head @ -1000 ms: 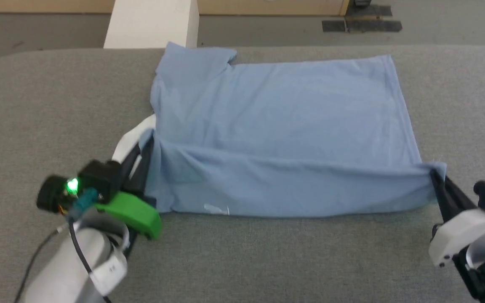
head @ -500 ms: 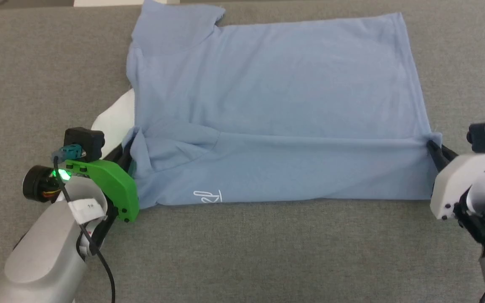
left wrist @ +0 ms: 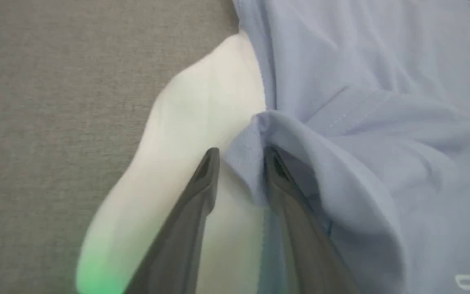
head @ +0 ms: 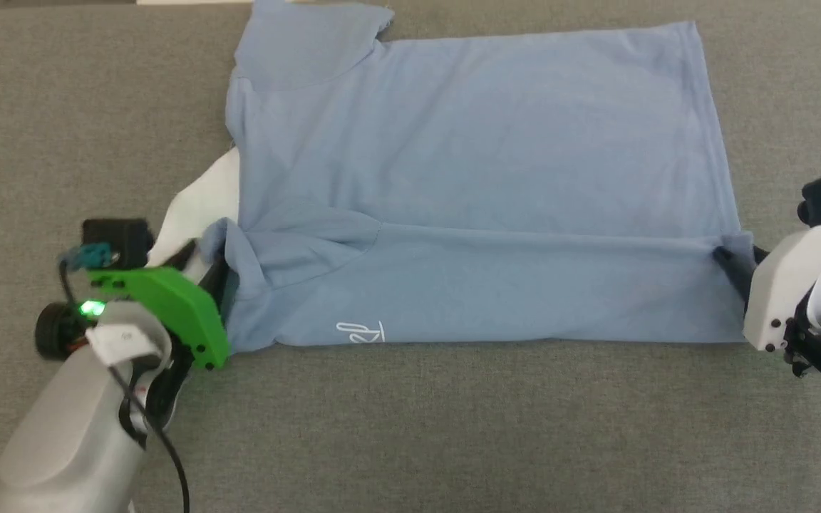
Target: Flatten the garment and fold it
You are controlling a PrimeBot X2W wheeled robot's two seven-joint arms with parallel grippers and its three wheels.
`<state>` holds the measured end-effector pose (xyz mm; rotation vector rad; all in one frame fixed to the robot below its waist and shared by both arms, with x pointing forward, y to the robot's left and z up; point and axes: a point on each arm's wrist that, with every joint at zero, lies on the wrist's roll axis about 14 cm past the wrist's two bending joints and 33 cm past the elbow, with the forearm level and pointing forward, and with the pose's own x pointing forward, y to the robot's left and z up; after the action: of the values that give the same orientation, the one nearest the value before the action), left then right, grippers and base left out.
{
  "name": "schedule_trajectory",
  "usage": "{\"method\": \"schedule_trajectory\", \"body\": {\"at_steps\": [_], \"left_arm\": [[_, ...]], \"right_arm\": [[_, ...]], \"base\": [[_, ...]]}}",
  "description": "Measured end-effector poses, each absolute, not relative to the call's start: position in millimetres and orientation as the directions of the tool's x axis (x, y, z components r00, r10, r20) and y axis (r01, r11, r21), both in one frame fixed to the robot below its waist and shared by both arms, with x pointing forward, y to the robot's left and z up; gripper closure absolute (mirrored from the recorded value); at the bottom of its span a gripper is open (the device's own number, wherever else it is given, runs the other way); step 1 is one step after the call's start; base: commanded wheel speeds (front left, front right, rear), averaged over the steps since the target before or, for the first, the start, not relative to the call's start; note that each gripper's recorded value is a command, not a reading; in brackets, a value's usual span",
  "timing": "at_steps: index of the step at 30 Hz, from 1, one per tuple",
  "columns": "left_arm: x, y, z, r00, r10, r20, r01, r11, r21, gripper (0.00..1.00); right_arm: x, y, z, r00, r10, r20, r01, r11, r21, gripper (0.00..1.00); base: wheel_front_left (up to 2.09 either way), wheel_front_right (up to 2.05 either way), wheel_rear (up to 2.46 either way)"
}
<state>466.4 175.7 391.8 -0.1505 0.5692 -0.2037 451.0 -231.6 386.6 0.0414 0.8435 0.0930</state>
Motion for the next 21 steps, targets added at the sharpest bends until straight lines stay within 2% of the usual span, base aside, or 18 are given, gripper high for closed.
{"method": "schedule_trajectory", "body": {"at_steps": [4,6,9,16,21], "left_arm": [[459.6,193.5,416.0,0.913,-0.144,-0.381,0.087,0.983,-0.163,0.00],[453.9,204.0,436.2,0.958,-0.082,-0.276,0.042,0.988,-0.148,0.00],[436.9,204.2,453.5,0.982,-0.048,-0.183,0.024,0.991,-0.134,0.00],[398.1,178.3,471.1,0.991,-0.089,-0.098,0.076,0.989,-0.124,0.00],[386.2,169.7,457.4,0.985,-0.112,-0.133,0.100,0.990,-0.096,0.00]], "right_arm": [[449.5,-227.4,405.1,0.749,0.107,-0.654,-0.061,0.994,0.093,0.00],[447.8,-225.1,421.4,0.815,0.106,-0.570,-0.062,0.993,0.097,0.00],[441.3,-225.0,442.4,0.888,0.092,-0.451,-0.055,0.994,0.094,0.00],[418.1,-208.0,479.2,0.978,0.077,-0.195,-0.050,0.989,0.141,0.00],[404.1,-202.1,492.3,0.996,0.049,-0.079,-0.036,0.987,0.158,0.00]], "base": [[0.00,0.00,0.00],[0.00,0.00,0.00],[0.00,0.00,0.00],[0.00,0.00,0.00],[0.00,0.00,0.00]]}}
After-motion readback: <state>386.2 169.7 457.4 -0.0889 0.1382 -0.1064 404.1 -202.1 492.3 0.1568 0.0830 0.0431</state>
